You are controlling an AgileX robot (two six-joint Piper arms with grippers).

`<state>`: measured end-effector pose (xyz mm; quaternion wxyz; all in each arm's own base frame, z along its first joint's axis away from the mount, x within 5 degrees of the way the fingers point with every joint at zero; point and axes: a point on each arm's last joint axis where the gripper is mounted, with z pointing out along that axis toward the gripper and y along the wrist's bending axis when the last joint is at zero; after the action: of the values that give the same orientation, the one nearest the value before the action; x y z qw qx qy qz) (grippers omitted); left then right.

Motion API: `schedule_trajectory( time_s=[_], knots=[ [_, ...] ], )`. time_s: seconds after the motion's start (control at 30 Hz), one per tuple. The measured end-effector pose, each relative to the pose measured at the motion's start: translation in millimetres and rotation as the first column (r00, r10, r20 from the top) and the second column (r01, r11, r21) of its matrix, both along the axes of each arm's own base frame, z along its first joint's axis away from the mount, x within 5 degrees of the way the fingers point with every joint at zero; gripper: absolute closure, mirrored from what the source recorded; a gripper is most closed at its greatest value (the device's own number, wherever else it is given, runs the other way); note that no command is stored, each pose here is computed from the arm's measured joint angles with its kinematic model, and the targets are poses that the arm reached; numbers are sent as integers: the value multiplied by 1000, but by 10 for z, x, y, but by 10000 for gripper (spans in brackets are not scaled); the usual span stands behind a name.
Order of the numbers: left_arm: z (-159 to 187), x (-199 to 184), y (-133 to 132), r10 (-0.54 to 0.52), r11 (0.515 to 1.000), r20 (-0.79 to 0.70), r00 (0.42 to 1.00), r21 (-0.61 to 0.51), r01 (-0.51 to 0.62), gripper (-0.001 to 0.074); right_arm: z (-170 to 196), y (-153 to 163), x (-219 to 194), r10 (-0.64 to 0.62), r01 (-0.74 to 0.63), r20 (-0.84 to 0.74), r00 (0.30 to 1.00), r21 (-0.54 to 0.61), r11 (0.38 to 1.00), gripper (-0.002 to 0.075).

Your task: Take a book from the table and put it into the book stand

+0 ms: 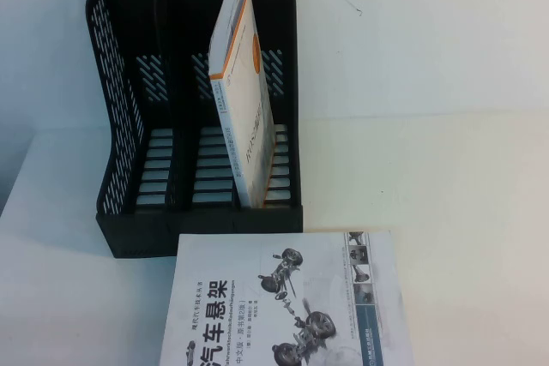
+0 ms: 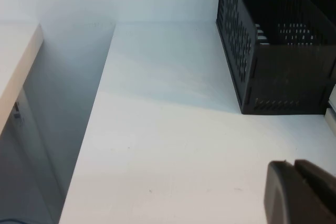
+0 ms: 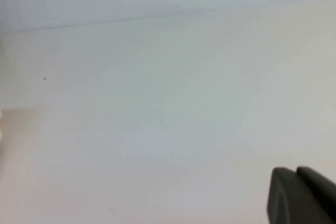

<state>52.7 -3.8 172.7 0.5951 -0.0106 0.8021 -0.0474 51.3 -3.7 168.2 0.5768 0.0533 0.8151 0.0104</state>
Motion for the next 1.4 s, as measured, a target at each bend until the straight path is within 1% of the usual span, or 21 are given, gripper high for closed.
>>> schedule_trajectory(
  time_s=[0.27,0.33,0.47,0.6,0.73,0.93,1.0,1.17,1.27,1.33,1.4],
  knots=[
    [0,0,0,0,1000,0,1000,0,0,737,0,-5,0,-1,1,0,1000,-14,1000,727],
    [5,2,1,0,1000,6,1000,2,0,736,14,-4,7,1,-1,22,1000,-16,1000,727],
    [57,15,4,2,1000,65,998,10,-3,736,129,7,38,15,-12,151,988,-21,1000,727],
    [150,32,6,3,1000,169,986,12,-5,736,256,20,53,29,-23,288,957,-26,999,727],
    [269,39,7,3,1000,297,955,14,-7,736,358,30,53,42,-31,393,919,-32,999,727],
    [470,15,6,-1,1000,501,865,24,-13,736,481,45,36,69,-35,513,856,-76,997,727],
    [509,5,6,-2,1000,540,842,26,-15,736,511,49,30,74,-37,541,837,-79,996,727],
    [558,-11,5,-7,999,587,810,39,-20,736,584,58,9,46,-74,613,788,20,997,727],
    [597,-25,5,-8,999,623,782,40,-22,736,617,63,-3,43,-87,644,764,36,996,727],
    [622,-35,5,-3,999,646,763,26,-18,736,620,61,-4,42,-85,647,761,36,996,727],
    [632,-39,12,17,1000,653,757,-20,-6,736,622,57,-5,34,-84,649,760,46,995,727]
  ],
)
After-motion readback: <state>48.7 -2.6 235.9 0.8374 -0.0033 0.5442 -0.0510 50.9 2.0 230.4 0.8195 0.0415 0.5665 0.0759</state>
